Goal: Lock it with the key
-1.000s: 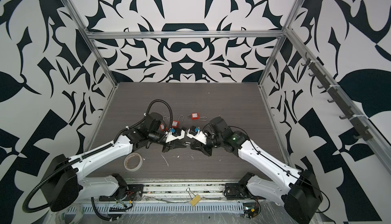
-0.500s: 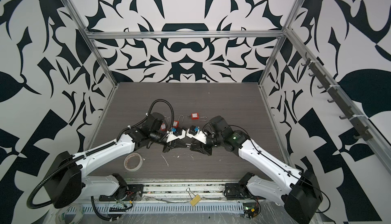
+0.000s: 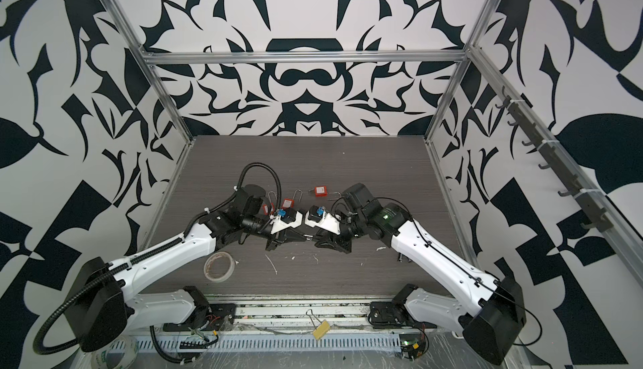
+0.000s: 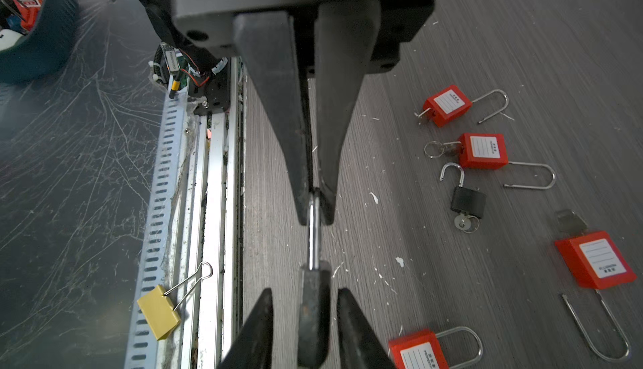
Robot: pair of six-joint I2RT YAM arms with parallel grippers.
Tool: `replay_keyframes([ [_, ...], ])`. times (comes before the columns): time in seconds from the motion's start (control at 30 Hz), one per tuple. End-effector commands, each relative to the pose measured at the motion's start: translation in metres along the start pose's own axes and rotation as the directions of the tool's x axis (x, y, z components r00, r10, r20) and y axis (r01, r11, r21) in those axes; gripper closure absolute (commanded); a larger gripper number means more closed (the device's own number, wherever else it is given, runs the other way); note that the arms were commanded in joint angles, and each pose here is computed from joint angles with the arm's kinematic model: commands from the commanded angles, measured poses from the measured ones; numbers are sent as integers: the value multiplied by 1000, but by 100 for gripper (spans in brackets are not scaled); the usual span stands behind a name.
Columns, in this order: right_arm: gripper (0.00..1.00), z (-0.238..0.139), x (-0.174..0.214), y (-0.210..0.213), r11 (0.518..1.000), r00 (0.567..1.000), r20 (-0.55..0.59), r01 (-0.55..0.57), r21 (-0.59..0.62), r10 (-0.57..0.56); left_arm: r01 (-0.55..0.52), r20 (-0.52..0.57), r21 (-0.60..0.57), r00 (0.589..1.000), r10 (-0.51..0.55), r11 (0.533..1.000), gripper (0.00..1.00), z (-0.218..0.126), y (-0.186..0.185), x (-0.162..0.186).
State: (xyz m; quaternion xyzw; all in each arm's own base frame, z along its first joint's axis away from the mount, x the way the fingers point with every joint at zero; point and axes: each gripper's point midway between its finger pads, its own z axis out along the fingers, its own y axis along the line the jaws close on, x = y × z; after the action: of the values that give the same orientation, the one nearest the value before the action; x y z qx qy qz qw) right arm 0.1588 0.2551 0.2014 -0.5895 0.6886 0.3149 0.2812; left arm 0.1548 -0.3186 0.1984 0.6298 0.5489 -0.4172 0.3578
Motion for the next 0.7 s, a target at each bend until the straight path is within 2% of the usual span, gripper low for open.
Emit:
replay_keyframes([
  [0.0,73,-4,1,-2,999,1000,8,11,38,-11,-11,27,19,1000,11,1000,100,-2,-6,-7],
  [0.07,77,-3,0,-1,1000,1000,17,9,29,-9,-7,29,22,1000,6,1000,100,-2,-6,-7],
  [0.2,89,-1,-1,-1,1000,1000,18,4,19,-4,-5,34,23,999,4,1000,100,-2,-5,-9],
  [0.67,98,-7,-31,-7,995,987,134,84,54,-90,49,46,123,997,-55,991,100,13,-7,-13],
])
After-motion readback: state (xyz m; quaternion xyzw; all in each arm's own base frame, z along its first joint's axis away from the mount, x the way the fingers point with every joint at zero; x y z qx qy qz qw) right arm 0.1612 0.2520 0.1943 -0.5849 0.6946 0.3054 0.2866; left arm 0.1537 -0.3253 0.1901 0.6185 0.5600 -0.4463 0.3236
